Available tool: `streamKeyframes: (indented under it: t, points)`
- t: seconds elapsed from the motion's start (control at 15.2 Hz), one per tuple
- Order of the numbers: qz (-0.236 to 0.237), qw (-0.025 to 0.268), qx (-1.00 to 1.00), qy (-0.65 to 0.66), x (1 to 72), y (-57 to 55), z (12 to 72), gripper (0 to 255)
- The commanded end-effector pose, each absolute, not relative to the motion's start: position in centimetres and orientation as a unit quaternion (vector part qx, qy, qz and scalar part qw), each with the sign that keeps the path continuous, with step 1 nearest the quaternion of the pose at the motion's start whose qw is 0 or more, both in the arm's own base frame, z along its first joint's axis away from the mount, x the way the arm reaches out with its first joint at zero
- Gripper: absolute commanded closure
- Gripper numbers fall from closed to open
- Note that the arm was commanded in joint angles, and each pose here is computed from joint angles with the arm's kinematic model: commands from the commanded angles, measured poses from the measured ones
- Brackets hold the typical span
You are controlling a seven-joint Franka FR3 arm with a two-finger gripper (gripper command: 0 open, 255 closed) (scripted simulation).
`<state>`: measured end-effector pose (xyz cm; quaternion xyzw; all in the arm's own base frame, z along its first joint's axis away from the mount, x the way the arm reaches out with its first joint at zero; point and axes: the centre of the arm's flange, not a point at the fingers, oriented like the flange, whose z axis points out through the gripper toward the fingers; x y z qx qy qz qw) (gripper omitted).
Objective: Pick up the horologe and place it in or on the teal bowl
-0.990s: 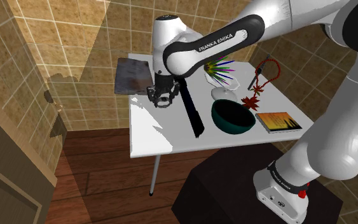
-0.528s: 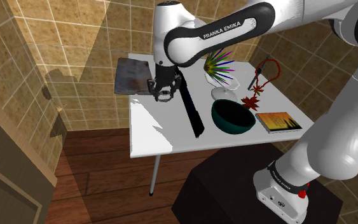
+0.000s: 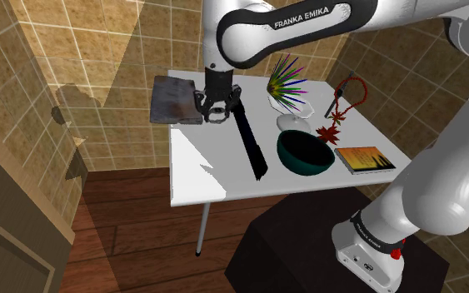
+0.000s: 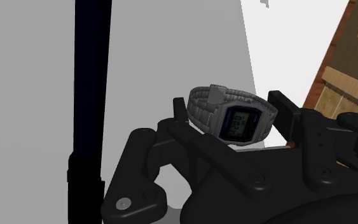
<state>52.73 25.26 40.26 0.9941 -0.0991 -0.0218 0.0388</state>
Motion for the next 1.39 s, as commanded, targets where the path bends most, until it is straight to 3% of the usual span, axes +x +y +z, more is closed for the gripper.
streamKeyframes:
  t: [0.0, 0.53, 1.32]
  points:
    - [-0.022, 0.039, 0.994, -0.099, 52.7, 25.3, 41.3, 255]
    - [-0.022, 0.039, 0.994, -0.099, 52.7, 25.3, 45.2, 255]
    - [-0.022, 0.039, 0.994, -0.099, 41.7, 13.9, 45.2, 255]
